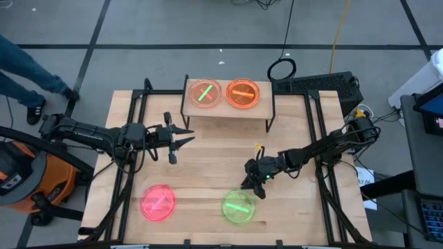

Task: Place and stack plates onto a shelf
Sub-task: Stack the green plate on top of the green plate on the shelf

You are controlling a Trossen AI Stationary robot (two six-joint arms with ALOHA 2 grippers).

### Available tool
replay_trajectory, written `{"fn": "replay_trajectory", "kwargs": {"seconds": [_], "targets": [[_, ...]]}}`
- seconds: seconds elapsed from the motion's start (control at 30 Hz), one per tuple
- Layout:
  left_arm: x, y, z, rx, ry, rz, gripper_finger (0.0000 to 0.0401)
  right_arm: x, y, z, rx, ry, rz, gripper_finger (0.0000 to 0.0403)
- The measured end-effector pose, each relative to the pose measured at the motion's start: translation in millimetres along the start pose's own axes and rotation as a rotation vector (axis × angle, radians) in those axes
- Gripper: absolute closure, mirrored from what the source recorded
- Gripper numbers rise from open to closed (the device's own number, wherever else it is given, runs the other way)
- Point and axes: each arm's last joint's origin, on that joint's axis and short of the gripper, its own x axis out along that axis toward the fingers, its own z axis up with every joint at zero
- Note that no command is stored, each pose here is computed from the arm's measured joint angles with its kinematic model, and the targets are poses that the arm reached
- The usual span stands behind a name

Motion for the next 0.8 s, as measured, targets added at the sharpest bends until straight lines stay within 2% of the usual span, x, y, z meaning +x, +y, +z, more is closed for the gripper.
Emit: {"fn": "replay_trajectory", "kwargs": {"seconds": [0.17,0.3,0.6,0.8], "targets": [[0.0,0.0,0.0,0.000,0.000,0.000,0.0297,0.5,-1.0,-10.0,0.077,0.078,-0.045,0.0257],[0.0,0.0,0.0,0.000,0.000,0.000,0.0297,0.6,-1.0,-12.3,0.140,0.092,-0.060,0.0221],[0.0,0.0,0.0,-0.003,0.000,0.000,0.0297,2.2,0.0,-17.4,0.237,0.118,-0.076,0.0214],[0.1,0.0,0.0,-0.001,0.000,0.000,0.0297,13.7,-3.7,-31.9,0.288,0.185,-0.106,0.0215]]}}
